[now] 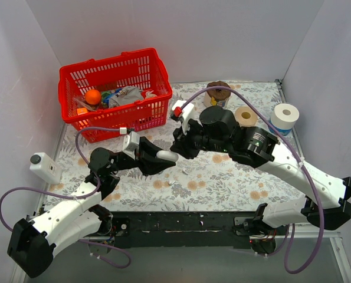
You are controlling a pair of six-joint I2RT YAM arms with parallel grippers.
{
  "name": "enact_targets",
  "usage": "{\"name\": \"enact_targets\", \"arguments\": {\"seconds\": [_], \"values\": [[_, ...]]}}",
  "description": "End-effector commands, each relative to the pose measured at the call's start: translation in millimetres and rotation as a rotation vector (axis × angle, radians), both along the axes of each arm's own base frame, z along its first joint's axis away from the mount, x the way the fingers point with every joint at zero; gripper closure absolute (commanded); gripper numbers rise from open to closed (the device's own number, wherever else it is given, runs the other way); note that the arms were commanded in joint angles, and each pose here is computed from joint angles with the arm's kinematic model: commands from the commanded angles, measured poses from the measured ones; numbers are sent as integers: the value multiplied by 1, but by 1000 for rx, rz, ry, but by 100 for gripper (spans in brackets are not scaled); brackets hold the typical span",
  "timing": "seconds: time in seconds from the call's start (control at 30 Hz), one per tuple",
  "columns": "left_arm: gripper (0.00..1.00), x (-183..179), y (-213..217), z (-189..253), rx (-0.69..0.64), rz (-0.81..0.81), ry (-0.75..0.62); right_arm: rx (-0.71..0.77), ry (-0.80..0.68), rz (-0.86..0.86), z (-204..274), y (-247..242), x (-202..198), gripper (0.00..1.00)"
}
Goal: Insert the wireless bluetooth earbuds into the charging case
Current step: Close the charging case, then place the charging case at the center of the board.
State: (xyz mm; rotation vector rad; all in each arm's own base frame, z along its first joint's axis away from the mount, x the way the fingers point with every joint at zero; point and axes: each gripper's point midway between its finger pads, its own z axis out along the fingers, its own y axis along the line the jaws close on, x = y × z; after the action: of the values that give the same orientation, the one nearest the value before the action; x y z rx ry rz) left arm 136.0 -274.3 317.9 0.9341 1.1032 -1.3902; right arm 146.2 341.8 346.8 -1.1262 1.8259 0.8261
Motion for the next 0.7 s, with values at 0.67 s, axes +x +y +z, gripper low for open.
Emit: {"name": "enact_targets", "arguments": {"seconds": [0.67], "values": [[100,218,-87,-217,452,445,1006,80,68,-599,-81,-112,56,62]]}}
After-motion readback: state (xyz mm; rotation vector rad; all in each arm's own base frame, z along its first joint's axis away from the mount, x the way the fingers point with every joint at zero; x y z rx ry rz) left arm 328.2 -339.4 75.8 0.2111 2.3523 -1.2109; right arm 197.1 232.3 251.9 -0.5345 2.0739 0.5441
